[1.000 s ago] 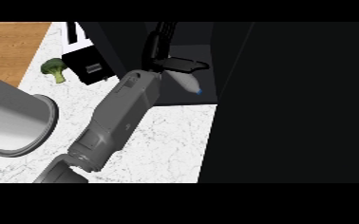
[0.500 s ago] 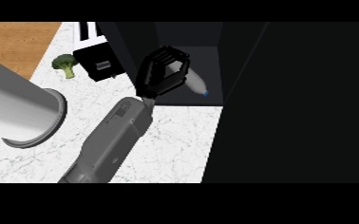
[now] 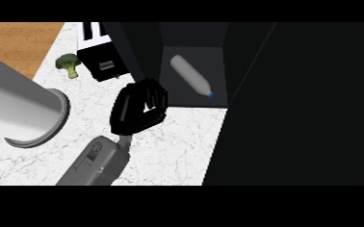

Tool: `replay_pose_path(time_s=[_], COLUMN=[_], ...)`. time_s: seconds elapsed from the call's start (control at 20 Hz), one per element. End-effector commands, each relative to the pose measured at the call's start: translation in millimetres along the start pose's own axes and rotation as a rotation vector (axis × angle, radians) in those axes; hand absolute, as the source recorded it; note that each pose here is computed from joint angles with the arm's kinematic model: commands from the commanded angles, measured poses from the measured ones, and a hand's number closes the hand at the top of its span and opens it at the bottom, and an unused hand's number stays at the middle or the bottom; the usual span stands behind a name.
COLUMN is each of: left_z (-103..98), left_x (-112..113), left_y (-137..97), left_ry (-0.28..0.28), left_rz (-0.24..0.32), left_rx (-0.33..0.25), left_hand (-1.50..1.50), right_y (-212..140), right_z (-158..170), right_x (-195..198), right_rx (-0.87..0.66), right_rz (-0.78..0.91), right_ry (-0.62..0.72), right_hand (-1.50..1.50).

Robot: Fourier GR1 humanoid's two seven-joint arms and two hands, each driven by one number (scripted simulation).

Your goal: Pick up the bottled water, place it into the cabinet and close the cabinet

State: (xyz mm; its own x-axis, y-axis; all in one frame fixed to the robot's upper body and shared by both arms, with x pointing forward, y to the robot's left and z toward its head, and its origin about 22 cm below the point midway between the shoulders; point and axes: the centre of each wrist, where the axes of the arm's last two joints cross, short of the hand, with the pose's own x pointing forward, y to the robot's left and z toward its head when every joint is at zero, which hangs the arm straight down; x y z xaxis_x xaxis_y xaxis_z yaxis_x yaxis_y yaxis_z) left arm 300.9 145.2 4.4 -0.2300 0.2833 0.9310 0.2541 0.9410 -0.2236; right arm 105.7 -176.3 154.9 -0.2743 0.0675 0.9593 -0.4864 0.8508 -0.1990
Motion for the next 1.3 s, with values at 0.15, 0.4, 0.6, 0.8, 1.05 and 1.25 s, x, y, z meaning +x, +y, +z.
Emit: replay_pose_path(time_s=[0.15, 0.4, 0.6, 0.8, 1.05, 1.25], left_z=[52, 83, 93, 111, 106, 123], left_x=[32, 50, 70, 69, 78, 86], left_y=[41, 38, 88, 75, 95, 108], left_ry=[-0.021, -0.051, -0.036, -0.065, -0.057, -0.049], left_rz=[-0.040, -0.024, -0.011, -0.015, -0.025, -0.012], left_rx=[0.047, 0.060, 0.077, 0.096, 0.108, 0.098], left_hand=[1.50, 1.50, 1.50, 1.50, 1.50, 1.50], right_y=[22, 43, 81, 100, 102, 99], right_z=[0, -23, -46, -73, -96, -108], right_x=[34, 37, 27, 24, 27, 27], right_rx=[0.070, 0.144, 0.229, 0.275, 0.194, 0.104], right_rz=[-0.063, -0.114, -0.109, -0.037, 0.050, 0.058], right_ry=[-0.036, -0.022, -0.041, -0.045, -0.140, -0.123], right_hand=[1.50, 1.50, 1.50, 1.50, 1.50, 1.50])
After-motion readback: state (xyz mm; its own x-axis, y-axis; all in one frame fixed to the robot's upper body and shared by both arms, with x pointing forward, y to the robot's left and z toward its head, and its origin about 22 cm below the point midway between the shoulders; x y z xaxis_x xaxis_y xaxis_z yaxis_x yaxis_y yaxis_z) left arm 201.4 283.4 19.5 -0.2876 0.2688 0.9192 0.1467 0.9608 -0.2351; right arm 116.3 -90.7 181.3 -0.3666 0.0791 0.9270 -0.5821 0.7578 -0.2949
